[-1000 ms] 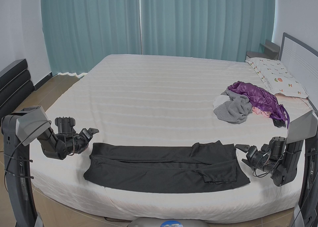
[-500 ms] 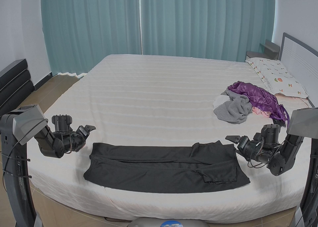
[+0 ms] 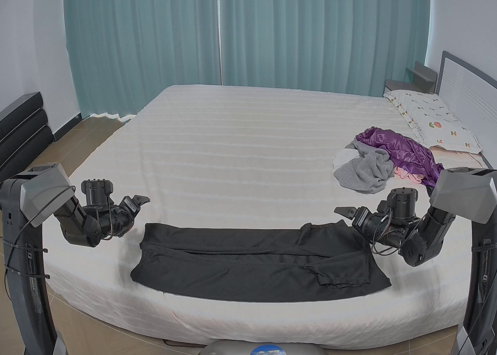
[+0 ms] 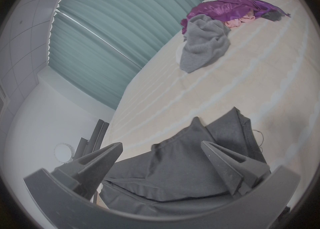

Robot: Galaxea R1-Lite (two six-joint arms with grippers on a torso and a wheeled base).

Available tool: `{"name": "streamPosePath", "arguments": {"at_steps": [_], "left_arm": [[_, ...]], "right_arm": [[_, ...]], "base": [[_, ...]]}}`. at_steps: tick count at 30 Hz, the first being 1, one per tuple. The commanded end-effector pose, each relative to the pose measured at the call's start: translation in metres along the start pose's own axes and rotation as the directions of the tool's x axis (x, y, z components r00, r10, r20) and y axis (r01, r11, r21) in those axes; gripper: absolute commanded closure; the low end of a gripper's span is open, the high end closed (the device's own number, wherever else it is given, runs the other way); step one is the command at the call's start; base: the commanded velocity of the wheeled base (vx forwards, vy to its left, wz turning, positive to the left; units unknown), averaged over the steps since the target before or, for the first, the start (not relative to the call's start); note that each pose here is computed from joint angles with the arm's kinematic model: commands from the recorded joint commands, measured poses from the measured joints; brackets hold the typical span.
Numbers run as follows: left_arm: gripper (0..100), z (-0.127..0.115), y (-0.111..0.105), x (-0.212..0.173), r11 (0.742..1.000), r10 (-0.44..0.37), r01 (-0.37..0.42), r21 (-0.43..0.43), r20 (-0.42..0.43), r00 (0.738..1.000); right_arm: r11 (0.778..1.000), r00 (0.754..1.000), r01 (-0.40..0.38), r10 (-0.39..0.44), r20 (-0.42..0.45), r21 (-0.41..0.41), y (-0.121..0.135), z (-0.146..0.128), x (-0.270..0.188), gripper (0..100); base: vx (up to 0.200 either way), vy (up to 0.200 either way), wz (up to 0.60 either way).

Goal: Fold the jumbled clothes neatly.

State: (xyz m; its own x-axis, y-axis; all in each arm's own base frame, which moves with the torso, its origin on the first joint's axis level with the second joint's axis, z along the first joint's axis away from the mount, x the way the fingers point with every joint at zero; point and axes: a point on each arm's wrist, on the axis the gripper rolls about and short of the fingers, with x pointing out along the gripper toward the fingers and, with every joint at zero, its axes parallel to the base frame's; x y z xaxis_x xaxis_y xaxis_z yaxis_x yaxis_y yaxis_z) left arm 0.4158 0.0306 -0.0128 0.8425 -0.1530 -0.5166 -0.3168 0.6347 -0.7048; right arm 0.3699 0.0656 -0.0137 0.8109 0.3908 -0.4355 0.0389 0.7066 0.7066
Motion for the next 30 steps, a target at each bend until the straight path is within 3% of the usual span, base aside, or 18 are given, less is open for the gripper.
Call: {"name": "streamPosePath", "arguments": {"at_steps": [1,20,30], "left_arm": [[0,-0.001,0.001,0.001,1.000,0.002,-0.002,0.001,-0.002,1.000],[0,-0.001,0.000,0.001,1.000,0.002,-0.002,0.003,0.000,1.000],[0,-0.001,0.001,0.001,1.000,0.003,-0.003,0.004,-0.001,1.000]], "right_arm": [[0.998,0.998,0.057,-0.056,-0.026,0.033,-0.031,-0.011,0.011,0],[0.999,1.000,0.024,-0.023,-0.015,0.035,-0.029,-0.005,0.016,0],[0.999,0.998,0.047,-0.048,-0.029,-0.020,-0.039,-0.011,0.022,0]], "base": [[0.000,0.000,0.00],[0.000,0.000,0.00],[0.000,0.000,0.00]]}}
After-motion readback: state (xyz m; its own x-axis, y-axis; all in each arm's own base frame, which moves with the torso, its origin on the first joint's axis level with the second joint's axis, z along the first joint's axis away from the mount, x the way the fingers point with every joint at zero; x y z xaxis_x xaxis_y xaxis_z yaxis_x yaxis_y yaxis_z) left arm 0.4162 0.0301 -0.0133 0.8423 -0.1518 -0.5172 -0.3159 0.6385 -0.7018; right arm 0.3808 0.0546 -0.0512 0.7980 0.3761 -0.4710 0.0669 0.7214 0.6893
